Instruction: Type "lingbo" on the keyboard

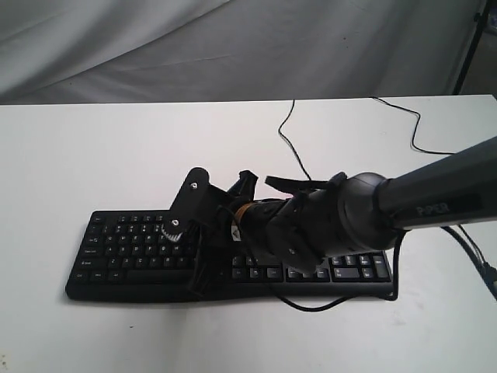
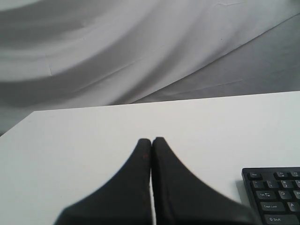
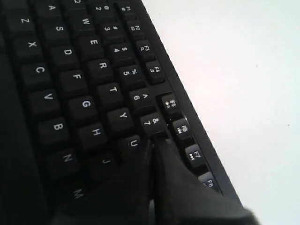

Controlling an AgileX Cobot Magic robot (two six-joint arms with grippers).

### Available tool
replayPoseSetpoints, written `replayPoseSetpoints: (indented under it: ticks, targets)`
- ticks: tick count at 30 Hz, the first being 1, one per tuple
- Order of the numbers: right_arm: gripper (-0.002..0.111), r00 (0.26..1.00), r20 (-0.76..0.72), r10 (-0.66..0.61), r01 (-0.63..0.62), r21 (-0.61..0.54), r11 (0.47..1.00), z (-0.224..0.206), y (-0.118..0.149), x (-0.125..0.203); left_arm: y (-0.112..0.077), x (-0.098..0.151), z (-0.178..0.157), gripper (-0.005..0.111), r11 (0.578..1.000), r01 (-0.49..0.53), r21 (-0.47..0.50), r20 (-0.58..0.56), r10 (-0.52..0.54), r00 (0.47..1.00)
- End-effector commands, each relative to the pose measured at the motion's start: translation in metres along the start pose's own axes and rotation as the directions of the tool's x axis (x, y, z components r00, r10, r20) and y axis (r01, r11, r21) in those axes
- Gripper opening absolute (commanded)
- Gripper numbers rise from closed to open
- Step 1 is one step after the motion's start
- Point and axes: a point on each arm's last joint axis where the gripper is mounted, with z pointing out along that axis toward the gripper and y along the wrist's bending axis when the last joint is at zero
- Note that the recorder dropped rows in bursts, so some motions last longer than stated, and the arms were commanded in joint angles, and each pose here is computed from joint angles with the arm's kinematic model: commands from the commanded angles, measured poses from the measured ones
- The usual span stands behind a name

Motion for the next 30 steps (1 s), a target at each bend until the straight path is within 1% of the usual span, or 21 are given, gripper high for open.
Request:
replayPoseSetpoints:
  ticks: [1, 6, 11, 14, 20, 30]
  targets:
    - [0.0, 1.0, -0.017, -0.016, 0.016, -0.014, 1.0, -0.015, 0.001, -0.013, 0.0, 0.001, 0.001, 0.001, 1.0, 0.003, 0.004, -0.003, -0.003, 1.0]
    - [0.0, 0.999, -0.021, -0.033, 0.032, -0.034, 0.999, -0.018, 0.009, -0.018, 0.0, 0.001, 0.001, 0.001, 1.0, 0.003, 0.004, -0.003, -0.003, 1.0]
    - [0.0, 0.998, -0.018, -0.058, 0.057, -0.065, 0.996, -0.019, 0.024, -0.022, 0.0, 0.001, 0.001, 0.001, 1.0, 0.003, 0.004, -0.003, -0.003, 1.0]
    - [0.0, 0.998, -0.015, -0.054, 0.053, -0.072, 0.996, -0.019, 0.028, -0.024, 0.0, 0.001, 0.001, 0.001, 1.0, 0.003, 0.004, -0.003, -0.003, 1.0]
    - [0.0, 0.999, -0.01, -0.046, 0.046, -0.072, 0.996, -0.018, 0.029, -0.024, 0.0, 0.001, 0.001, 0.001, 1.0, 0.003, 0.004, -0.003, -0.003, 1.0]
    - [0.0, 1.0, -0.007, -0.017, 0.017, -0.073, 0.997, -0.006, 0.034, -0.016, 0.0, 0.001, 0.001, 0.001, 1.0, 0.003, 0.004, -0.003, -0.003, 1.0]
